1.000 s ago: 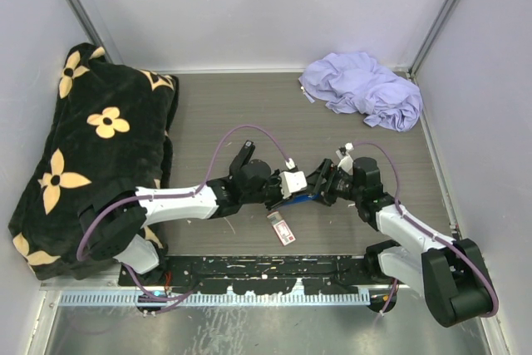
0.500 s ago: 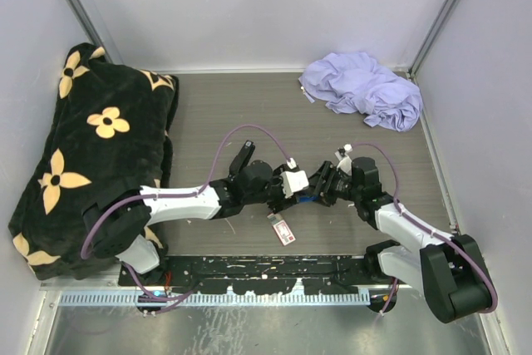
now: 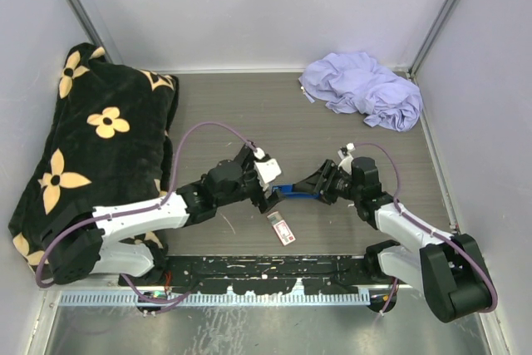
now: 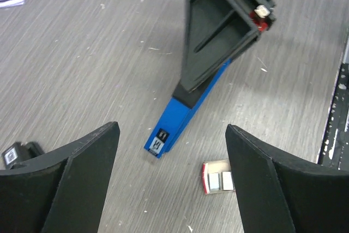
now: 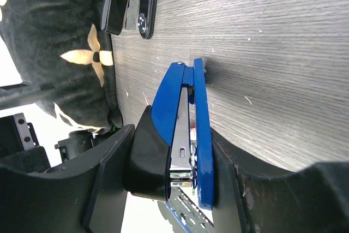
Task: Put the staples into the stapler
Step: Adjust the stapler at the center of the board, then place the stapler at the center of the board.
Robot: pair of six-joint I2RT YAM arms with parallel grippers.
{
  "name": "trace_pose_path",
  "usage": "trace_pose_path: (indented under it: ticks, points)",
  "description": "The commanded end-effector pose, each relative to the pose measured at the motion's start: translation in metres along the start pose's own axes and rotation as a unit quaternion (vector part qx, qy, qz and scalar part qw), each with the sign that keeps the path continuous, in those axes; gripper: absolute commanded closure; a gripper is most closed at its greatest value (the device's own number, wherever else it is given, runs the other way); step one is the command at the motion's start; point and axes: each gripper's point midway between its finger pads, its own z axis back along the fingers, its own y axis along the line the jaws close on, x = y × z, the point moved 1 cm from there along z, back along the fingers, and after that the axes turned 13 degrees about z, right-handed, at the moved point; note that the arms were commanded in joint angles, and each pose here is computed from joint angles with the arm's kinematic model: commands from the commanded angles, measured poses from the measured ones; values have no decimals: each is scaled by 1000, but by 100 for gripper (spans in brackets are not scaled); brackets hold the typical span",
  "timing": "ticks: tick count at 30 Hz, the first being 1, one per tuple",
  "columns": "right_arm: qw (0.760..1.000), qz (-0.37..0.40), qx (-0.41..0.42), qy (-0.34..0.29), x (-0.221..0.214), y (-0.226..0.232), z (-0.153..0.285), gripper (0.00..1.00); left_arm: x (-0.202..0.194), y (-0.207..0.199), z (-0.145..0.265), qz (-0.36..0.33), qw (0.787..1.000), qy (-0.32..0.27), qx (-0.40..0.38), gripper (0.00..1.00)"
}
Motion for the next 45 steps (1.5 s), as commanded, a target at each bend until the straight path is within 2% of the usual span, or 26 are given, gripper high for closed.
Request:
trace_pose_path:
  ticks: [1,4,7,13,14,15,19,22,26,32,38,40,42,45]
  points:
    - [996,60,26,-63,36,21,-2,99,17,22,14,63,996,-40,43,19]
    - [994,74,13,-85,42,15,-4,100,15,42,20,115,990,-49,71,20]
    - [992,87,2,-93,48,10,-7,100,12,53,27,136,985,-54,90,20]
    - [991,109,-15,-72,51,-3,-21,100,6,76,43,166,974,-55,144,20]
    - [990,118,-23,-69,53,-6,-24,96,4,79,46,169,972,-56,153,19]
    - [990,124,-33,-61,51,-12,-27,87,4,82,50,174,970,-58,162,18]
    - [985,155,-62,-39,51,-31,-43,63,-4,94,62,193,959,-54,200,14]
    - [984,160,-68,-28,52,-40,-55,50,-7,101,71,202,953,-55,219,13]
    - [986,155,-57,-17,52,-47,-71,43,-6,109,82,210,946,-65,240,8]
    - [990,142,-19,-6,45,-49,-88,36,-6,118,94,219,938,-75,258,7]
    - [987,159,-30,-6,42,-56,-87,29,-11,120,99,223,936,-72,263,6]
    - [986,165,-37,-9,44,-58,-85,22,-10,121,100,224,935,-73,265,6]
    - [984,171,-48,-10,45,-60,-83,9,-10,122,101,228,933,-74,269,5]
    - [981,184,-66,-13,49,-62,-79,5,-9,124,103,232,931,-77,272,4]
